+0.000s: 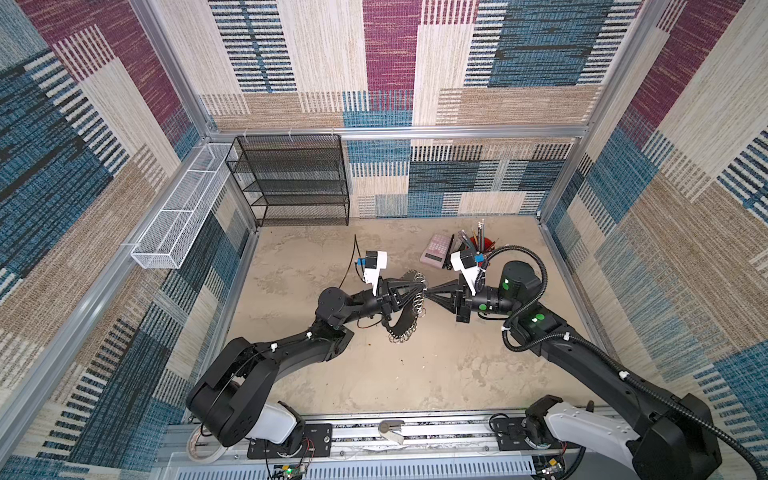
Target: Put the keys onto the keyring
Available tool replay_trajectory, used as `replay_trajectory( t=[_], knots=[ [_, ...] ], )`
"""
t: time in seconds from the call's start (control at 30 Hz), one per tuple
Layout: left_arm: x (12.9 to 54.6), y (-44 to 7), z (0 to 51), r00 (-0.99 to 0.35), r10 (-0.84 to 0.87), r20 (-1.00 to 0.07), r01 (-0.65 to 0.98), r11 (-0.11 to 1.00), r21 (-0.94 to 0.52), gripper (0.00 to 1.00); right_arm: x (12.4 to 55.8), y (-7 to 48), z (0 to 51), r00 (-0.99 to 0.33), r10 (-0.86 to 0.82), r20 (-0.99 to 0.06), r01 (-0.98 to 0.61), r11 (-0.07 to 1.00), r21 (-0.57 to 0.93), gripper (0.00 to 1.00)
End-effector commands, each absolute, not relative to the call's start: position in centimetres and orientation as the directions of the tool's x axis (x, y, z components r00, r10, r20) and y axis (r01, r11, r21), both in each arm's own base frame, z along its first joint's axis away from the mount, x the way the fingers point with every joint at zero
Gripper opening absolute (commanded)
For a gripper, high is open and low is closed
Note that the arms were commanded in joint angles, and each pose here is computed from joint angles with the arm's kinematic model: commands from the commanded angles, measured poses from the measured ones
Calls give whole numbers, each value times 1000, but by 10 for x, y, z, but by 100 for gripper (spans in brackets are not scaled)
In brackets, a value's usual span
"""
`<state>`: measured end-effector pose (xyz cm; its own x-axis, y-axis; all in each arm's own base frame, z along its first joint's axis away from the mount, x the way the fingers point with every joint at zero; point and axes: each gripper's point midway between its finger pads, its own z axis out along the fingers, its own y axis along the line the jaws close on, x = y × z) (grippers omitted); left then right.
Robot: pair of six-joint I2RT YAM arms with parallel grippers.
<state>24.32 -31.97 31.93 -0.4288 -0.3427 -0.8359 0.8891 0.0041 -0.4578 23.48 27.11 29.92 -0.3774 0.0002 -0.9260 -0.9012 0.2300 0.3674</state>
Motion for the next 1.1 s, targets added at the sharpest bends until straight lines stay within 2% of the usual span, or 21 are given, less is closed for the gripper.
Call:
replay_trajectory(
  t=[0.0,0.3,0.47,0.63,0.8,1.07],
  knots=[
    [221,-321,332,-390,-334,-858,919,-86,-384,0,244,272,308,-354,29,-935,-901,258,349,8],
    [229,-321,323,-395,-340,-854,914,-52,-402,0,253,264,306,-366,31,-930,-872,338,354,25],
    [232,-321,321,-394,-340,-854,914,-46,-404,0,243,252,311,-370,50,-928,-871,328,365,37],
    [230,-324,323,-398,-327,-857,914,-66,-400,0,235,246,322,-355,68,-932,-883,301,359,44],
    [225,-324,324,-398,-313,-862,916,-86,-392,0,239,247,324,-360,71,-930,-886,286,365,45],
    [222,-322,324,-386,-316,-867,921,-81,-380,0,234,255,319,-394,56,-917,-895,202,397,37]
  ],
)
